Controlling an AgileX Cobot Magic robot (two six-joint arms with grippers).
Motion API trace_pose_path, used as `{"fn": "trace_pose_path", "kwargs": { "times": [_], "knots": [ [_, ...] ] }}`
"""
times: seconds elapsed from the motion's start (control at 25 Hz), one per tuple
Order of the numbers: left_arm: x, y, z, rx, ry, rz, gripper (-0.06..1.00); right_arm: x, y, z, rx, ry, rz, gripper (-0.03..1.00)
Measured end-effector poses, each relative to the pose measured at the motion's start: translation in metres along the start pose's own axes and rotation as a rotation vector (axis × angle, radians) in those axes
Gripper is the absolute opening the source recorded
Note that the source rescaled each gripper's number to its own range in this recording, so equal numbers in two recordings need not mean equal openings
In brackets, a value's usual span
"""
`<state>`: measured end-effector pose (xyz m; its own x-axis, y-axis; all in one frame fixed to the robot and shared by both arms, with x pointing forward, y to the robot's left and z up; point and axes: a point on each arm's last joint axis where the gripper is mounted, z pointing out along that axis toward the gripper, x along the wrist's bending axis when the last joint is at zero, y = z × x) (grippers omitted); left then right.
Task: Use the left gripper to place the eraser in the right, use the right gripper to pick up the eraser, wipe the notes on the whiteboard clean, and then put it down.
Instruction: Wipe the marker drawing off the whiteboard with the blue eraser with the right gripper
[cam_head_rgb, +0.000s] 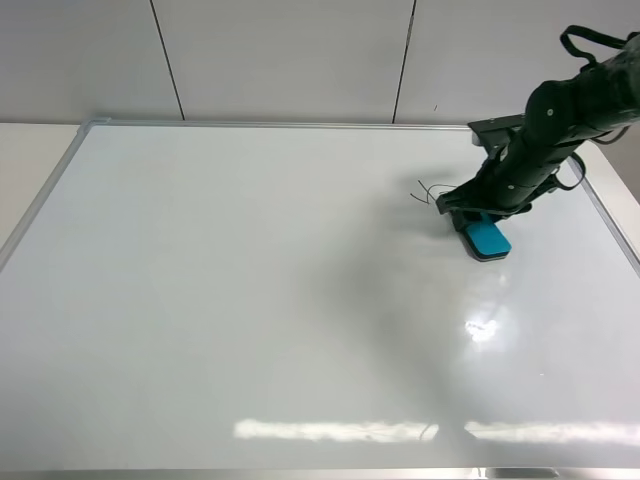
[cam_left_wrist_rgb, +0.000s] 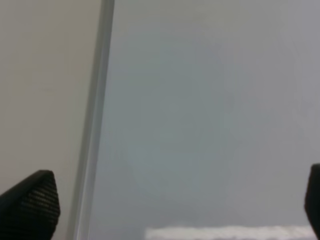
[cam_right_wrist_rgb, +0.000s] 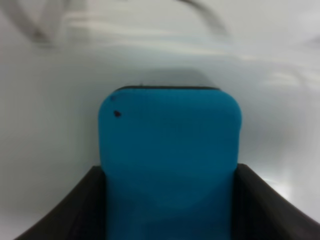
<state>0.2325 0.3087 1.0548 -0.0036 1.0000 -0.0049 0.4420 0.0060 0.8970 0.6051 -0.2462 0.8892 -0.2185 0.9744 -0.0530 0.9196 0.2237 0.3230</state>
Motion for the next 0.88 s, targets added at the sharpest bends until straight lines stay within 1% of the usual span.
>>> {"fn": "trace_pose_path", "kwargs": {
  "times": [0.08, 0.12, 0.2, 0.32, 0.44, 0.72, 0.8, 0.88],
  "knots": [
    [0.000, 0.000, 0.000, 0.000, 0.000, 0.000, 1.00, -0.017, -0.002, -0.001, 0.000, -0.015, 0.043, 0.04],
    [0.000, 0.000, 0.000, 0.000, 0.000, 0.000, 1.00, -0.022, -0.002, -0.002, -0.002, -0.019, 0.054, 0.04],
    [0.000, 0.000, 0.000, 0.000, 0.000, 0.000, 1.00, -0.024, -0.002, -0.005, -0.007, -0.022, 0.048, 0.04],
    [0.000, 0.000, 0.000, 0.000, 0.000, 0.000, 1.00, -0.019, -0.002, -0.009, -0.011, -0.018, -0.014, 0.04],
    [0.000, 0.000, 0.000, 0.000, 0.000, 0.000, 1.00, -0.004, -0.004, -0.011, 0.017, 0.009, -0.091, 0.04],
    [0.000, 0.000, 0.000, 0.000, 0.000, 0.000, 1.00, 0.059, -0.008, -0.016, 0.045, 0.088, -0.263, 0.04],
    [0.000, 0.000, 0.000, 0.000, 0.000, 0.000, 1.00, 0.070, -0.009, -0.017, 0.043, 0.097, -0.291, 0.04],
    [0.000, 0.000, 0.000, 0.000, 0.000, 0.000, 1.00, 0.072, -0.009, -0.017, 0.044, 0.098, -0.299, 0.04]
  ]
}}
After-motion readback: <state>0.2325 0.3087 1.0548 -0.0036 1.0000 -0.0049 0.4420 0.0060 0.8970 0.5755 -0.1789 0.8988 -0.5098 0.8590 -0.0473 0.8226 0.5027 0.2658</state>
